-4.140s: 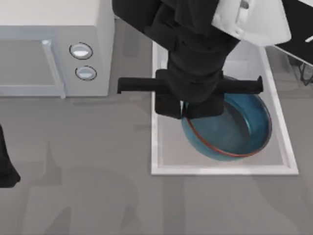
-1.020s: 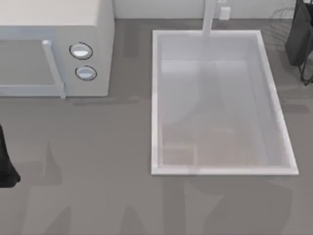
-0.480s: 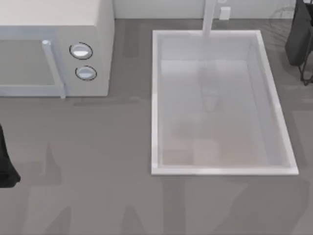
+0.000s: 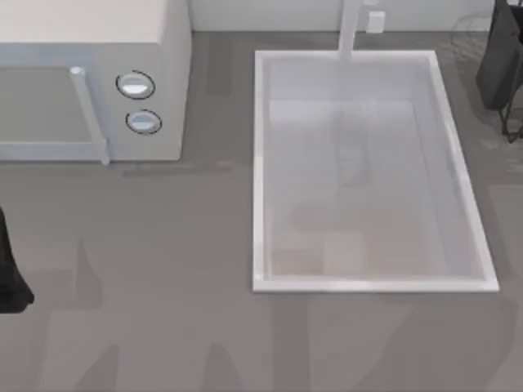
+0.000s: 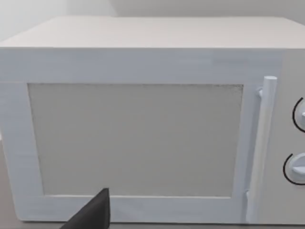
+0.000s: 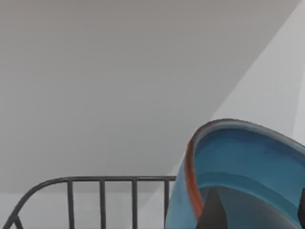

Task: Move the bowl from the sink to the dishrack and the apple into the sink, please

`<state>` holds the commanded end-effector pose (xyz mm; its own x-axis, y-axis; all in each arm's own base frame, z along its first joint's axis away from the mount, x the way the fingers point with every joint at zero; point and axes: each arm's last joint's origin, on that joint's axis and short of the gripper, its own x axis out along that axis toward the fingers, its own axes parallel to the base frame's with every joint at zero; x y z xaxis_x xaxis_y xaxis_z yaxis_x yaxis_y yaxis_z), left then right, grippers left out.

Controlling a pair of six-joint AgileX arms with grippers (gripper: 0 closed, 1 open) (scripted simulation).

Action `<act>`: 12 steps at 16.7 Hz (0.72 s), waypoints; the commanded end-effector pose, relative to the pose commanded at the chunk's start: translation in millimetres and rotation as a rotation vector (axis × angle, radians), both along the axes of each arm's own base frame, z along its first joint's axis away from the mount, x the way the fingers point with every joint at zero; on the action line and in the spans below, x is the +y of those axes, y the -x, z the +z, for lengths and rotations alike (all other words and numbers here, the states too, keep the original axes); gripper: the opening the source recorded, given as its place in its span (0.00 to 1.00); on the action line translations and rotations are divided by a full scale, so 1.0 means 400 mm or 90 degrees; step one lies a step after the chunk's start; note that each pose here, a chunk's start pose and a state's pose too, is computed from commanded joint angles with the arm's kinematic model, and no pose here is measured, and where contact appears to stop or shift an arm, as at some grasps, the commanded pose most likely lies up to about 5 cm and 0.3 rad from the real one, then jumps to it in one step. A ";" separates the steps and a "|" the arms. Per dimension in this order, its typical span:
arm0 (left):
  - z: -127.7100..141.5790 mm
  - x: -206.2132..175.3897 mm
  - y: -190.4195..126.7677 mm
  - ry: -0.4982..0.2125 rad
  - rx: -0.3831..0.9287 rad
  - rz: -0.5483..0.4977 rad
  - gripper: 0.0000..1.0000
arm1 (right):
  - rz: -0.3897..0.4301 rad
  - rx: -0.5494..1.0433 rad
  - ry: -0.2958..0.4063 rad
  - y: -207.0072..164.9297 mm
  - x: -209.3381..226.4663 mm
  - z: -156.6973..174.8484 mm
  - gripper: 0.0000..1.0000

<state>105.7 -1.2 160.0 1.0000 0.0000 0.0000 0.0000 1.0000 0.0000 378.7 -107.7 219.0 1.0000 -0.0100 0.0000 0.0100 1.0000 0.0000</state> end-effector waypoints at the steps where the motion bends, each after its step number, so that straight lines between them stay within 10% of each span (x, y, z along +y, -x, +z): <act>1: 0.000 0.000 0.000 0.000 0.000 0.000 1.00 | 0.000 0.000 0.000 0.000 0.000 0.000 0.68; 5: 0.000 0.000 0.000 0.000 0.000 0.000 1.00 | 0.000 0.000 0.000 0.000 0.000 0.000 0.98; 12: 0.000 0.000 0.000 0.000 0.000 0.000 1.00 | 0.000 0.000 0.000 0.000 0.000 0.000 1.00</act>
